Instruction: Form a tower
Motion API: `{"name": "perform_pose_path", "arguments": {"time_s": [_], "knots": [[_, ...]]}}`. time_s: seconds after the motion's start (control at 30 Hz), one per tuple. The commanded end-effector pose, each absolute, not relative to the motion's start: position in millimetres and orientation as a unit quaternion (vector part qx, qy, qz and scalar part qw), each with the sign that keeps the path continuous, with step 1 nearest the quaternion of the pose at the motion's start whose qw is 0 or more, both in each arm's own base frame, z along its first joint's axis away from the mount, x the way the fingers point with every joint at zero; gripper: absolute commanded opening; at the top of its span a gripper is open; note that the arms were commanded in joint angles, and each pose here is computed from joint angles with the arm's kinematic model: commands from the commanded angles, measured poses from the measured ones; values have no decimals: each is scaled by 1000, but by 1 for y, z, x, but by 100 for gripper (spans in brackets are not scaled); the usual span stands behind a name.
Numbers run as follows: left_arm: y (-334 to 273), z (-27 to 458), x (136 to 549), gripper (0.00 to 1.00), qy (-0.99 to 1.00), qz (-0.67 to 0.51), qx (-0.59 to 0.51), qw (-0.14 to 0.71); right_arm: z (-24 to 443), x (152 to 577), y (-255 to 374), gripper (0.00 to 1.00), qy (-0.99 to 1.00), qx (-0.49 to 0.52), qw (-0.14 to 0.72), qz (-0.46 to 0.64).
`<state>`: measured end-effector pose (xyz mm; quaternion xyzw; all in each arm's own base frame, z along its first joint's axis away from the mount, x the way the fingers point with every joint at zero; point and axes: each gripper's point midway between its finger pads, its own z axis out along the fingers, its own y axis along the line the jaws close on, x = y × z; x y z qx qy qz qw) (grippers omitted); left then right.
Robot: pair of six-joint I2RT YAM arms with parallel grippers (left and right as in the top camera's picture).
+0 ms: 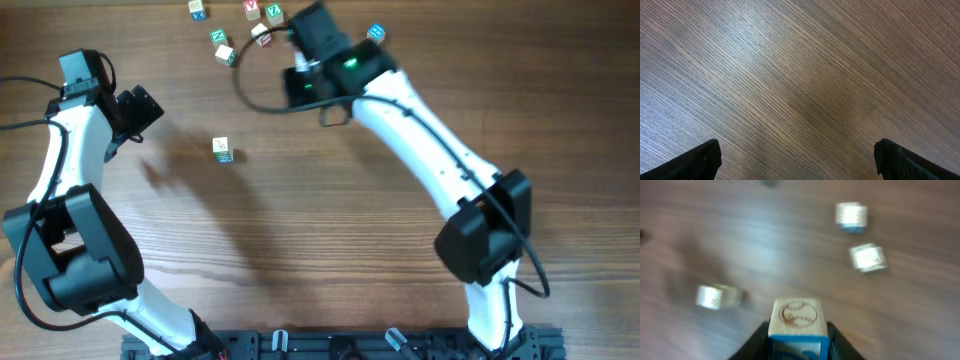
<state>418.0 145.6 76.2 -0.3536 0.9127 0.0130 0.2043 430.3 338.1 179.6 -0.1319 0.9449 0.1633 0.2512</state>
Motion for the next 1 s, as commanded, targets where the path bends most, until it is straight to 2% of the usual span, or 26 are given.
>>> {"name": "perform_pose_path", "arguments": {"time_s": [0.0,0.13,0.3,0.6,0.73,0.77,0.97], "knots": [[149,91,422,100,906,11,-360,223,211,417,386,21,923,-123,316,180],[149,91,422,100,906,11,-360,223,209,394,431,21,907,-151,356,168],[149,91,422,100,906,11,-360,224,192,378,467,21,897,-173,367,176],[149,91,422,100,906,11,-360,223,147,374,484,21,910,-166,334,181],[149,91,422,100,906,11,-360,223,145,378,479,18,912,-164,332,177],[149,91,422,100,906,11,-360,223,145,379,471,17,917,-160,325,171],[149,91,422,100,906,11,-360,223,81,368,388,12,979,-96,114,141]]}}
